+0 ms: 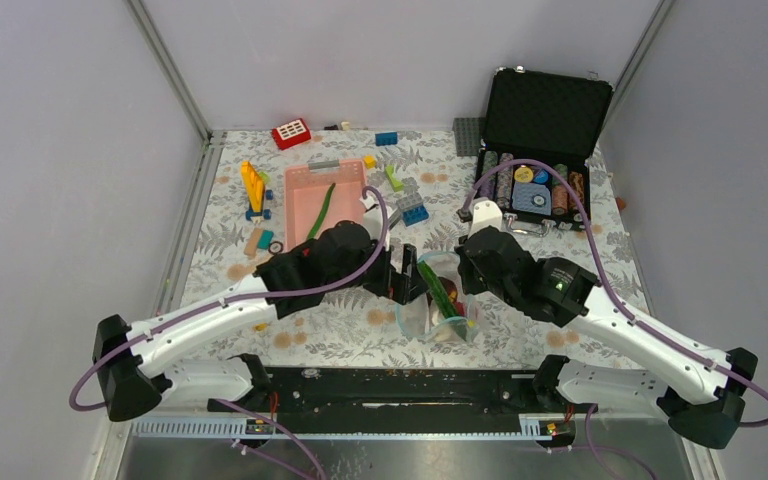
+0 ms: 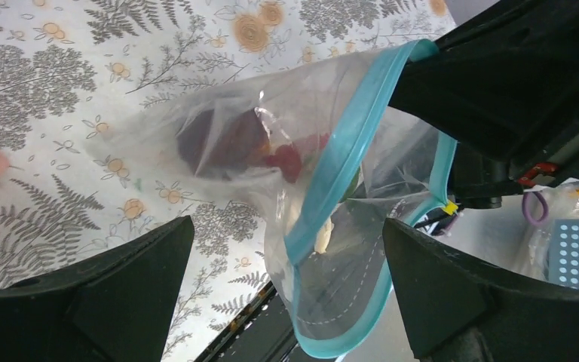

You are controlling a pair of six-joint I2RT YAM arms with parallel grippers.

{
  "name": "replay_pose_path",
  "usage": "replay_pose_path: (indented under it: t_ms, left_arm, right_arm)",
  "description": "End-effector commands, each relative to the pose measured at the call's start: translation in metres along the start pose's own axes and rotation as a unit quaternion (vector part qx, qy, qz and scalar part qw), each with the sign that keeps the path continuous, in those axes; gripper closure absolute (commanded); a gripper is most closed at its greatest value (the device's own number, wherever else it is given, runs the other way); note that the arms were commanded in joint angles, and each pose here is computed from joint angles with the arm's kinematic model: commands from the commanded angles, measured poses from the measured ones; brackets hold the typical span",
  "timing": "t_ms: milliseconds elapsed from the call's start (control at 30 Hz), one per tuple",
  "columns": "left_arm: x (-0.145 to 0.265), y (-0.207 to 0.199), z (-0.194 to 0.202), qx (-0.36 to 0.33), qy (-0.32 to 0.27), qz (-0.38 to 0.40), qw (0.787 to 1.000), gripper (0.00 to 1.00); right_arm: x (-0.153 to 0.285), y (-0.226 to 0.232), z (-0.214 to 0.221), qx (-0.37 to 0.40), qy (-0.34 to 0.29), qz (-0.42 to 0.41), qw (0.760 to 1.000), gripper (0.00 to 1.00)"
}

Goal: Place the food in the zip-top bag and seal the zipper
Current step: Adjust the fake vegetable in the zipper food storage bag.

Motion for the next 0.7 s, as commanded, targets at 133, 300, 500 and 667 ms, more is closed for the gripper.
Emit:
replay_pose_path:
  t_ms: [133, 300, 500, 667]
  left_arm:
    - [-0.030, 0.002, -0.022, 0.008, -0.034, -0.029, 0.999, 0.10]
    - [-0.052, 0.011, -0.013, 0.009, -0.003, -0.063, 0.998, 0.33]
    - [-0.068, 0.025, -0.004, 0.006, 0.016, -0.120, 0.993, 0.43]
    - [-0.086, 0.027, -0.004, 0.002, 0.041, -0.130, 0.991, 0.50]
  right_arm:
    - [0.001, 0.008, -0.006, -0.039, -0.015, -0.036, 0.998, 1.00]
    - [0.002, 0.005, -0.006, -0.048, -0.020, -0.035, 0.998, 1.00]
    - [0.005, 0.008, -0.004, -0.055, -0.015, -0.064, 0.996, 1.00]
    - [0.012, 0.013, -0.004, -0.067, -0.015, -0.111, 0.991, 1.00]
Point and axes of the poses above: each gripper's point midway between its finger pads, its own x axis back along the fingers, its own y axis along the line the jaws close on, z = x × y, the point moved 7 cm from there along x, back along the fingers, and after that the axes turned 15 degrees about -x, right-handed, at the moved point
